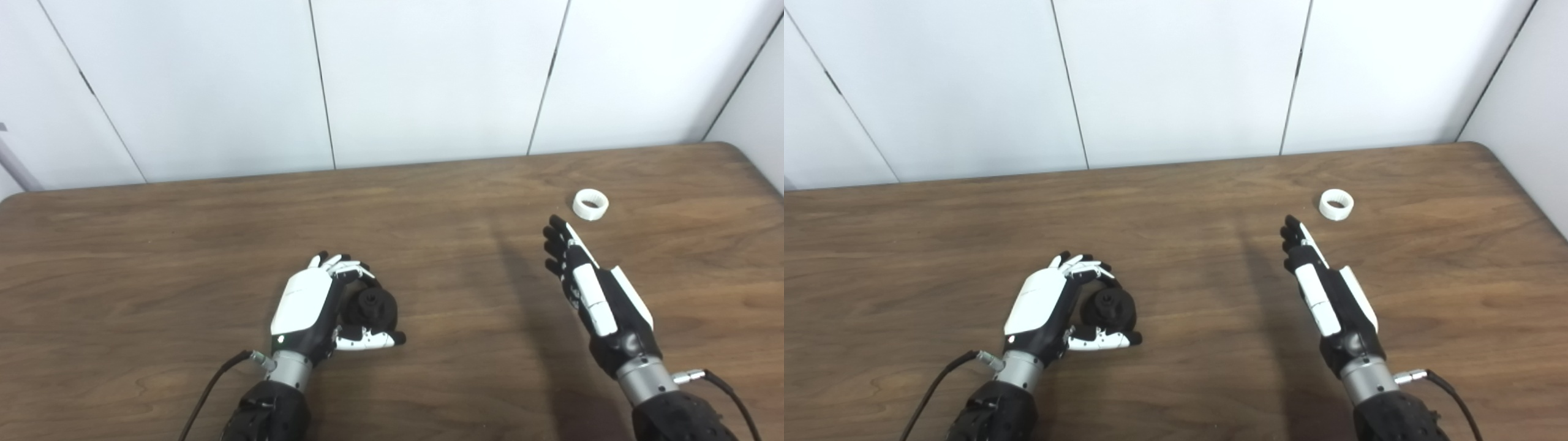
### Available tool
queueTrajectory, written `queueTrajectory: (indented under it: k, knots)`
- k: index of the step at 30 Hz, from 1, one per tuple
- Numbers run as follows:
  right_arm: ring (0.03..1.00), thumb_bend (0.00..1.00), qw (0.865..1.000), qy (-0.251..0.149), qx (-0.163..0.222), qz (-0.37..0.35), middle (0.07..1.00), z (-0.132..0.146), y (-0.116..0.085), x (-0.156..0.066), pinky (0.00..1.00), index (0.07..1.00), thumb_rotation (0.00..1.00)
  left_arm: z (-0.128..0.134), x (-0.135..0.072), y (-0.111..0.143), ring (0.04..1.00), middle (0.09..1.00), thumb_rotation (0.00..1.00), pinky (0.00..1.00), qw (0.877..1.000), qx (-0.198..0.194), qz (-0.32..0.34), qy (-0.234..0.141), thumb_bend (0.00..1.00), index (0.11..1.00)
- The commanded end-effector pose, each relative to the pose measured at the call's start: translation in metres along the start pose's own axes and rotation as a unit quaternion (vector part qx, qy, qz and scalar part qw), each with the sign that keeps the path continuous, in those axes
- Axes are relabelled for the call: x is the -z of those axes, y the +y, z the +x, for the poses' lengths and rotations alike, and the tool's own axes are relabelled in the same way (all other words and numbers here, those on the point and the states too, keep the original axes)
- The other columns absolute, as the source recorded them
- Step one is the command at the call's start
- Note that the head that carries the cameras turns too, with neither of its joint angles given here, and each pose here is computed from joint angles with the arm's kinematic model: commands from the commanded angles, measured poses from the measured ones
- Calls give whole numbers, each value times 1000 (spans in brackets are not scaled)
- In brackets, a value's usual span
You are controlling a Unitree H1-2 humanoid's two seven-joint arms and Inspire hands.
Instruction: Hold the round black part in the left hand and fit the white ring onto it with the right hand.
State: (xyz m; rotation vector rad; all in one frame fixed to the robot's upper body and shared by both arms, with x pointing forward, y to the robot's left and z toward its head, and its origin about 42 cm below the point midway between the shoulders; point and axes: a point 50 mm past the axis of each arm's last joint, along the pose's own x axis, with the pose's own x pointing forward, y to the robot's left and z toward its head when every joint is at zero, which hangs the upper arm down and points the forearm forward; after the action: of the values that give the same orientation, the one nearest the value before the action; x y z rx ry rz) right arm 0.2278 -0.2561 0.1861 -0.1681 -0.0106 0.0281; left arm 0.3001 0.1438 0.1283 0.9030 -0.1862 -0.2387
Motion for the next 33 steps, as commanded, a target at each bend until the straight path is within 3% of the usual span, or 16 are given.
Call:
queueTrajectory:
  k: [1,18,25,28,29,33]
  knots:
    - [978,669,999,-35,1,-4,976,1,-3,-17,964,984,1000,-1,7,-6,902,791,48,1000,1000,13,-6,11,524,485]
    - [981,689,999,-42,-3,-13,984,6,-5,-20,972,987,1000,1,17,-13,900,793,48,1000,1000,12,4,3,524,485]
    - [944,657,998,-54,23,-28,949,11,-8,-26,930,946,1000,0,20,-12,902,791,48,1000,1000,12,12,1,524,484]
    - [928,561,992,-72,43,-90,934,19,-14,-32,875,927,910,-1,20,-11,903,794,48,1000,1000,13,14,1,524,484]
    - [905,578,989,-73,53,-119,915,23,-17,-35,839,906,821,-1,21,-10,902,793,48,1000,1000,13,15,1,524,484]
    - [913,576,972,-79,76,-209,905,38,-29,-45,893,865,632,-1,22,-9,901,788,48,1000,1000,14,17,-1,524,484]
